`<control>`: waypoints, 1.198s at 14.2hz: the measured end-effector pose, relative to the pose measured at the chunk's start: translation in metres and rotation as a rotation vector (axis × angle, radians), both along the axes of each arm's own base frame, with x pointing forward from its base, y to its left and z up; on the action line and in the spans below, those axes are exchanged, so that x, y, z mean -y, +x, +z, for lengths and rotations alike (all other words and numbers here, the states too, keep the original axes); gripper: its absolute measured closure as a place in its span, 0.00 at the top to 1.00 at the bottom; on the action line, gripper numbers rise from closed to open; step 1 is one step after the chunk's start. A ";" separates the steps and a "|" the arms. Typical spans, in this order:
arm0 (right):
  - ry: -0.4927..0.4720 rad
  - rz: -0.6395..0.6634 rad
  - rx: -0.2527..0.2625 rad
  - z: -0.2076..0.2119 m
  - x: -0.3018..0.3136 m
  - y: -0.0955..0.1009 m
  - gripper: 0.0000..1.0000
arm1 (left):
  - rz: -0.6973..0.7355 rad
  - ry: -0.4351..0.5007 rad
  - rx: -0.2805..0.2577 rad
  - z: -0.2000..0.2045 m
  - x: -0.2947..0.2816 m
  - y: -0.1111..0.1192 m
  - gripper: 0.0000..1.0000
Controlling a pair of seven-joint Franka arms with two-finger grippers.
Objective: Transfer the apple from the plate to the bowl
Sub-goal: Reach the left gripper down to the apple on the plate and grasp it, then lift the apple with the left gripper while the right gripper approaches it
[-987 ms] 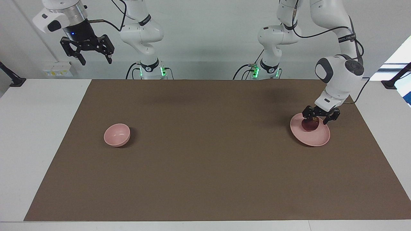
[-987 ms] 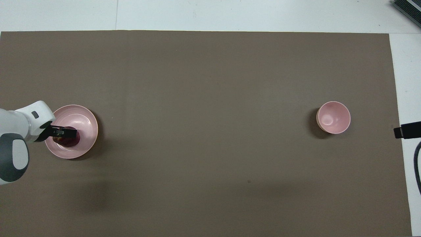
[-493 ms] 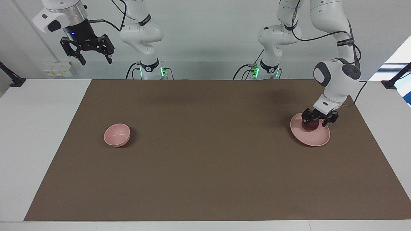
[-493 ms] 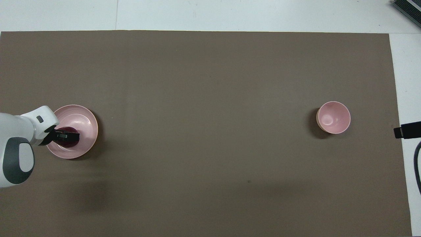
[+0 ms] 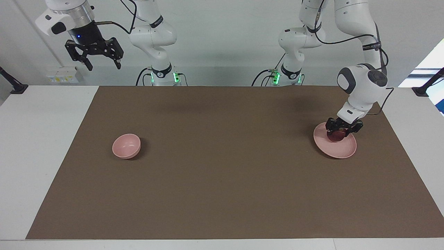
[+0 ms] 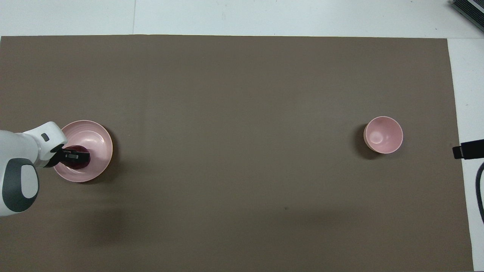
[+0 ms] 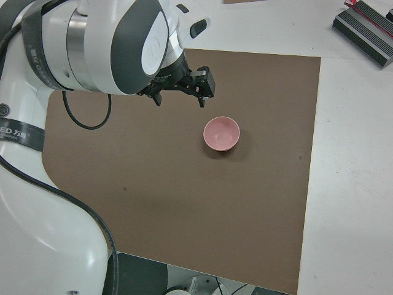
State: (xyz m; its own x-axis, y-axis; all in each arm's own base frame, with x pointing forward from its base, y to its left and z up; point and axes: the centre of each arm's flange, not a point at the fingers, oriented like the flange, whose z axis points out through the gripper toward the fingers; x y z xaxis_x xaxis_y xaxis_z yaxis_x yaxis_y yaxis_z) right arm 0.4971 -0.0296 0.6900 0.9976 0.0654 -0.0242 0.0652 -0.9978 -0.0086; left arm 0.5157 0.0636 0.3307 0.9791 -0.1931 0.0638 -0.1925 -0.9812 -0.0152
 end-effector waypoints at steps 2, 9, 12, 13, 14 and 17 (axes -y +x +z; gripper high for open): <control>0.000 0.000 -0.001 0.000 0.000 0.000 1.00 | -0.006 0.001 0.012 0.005 0.003 0.001 0.79; 0.014 0.004 -0.043 -0.018 -0.002 -0.002 1.00 | 0.023 -0.129 0.037 0.066 0.080 -0.007 0.79; 0.073 -0.031 -0.067 -0.041 -0.011 0.002 1.00 | 0.078 -0.267 0.030 0.075 0.143 -0.010 0.79; 0.089 -0.048 -0.069 -0.049 -0.015 0.005 1.00 | 0.107 -0.328 0.022 0.077 0.164 -0.011 0.79; 0.108 -0.063 -0.071 -0.058 -0.022 0.007 1.00 | 0.135 -0.388 0.013 0.081 0.183 -0.013 0.79; 0.151 -0.134 -0.085 -0.080 -0.057 0.012 1.00 | 0.211 -0.570 -0.014 0.093 0.230 -0.018 0.79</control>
State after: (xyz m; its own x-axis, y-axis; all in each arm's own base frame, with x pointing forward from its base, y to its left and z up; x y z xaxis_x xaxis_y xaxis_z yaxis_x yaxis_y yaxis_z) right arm 0.5092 0.0276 0.6096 0.9924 -0.0589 -0.1083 -0.0758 -0.9844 -0.1589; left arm 0.4976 -0.1664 0.4235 0.9941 0.0656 0.0867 0.0104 -0.8509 0.5252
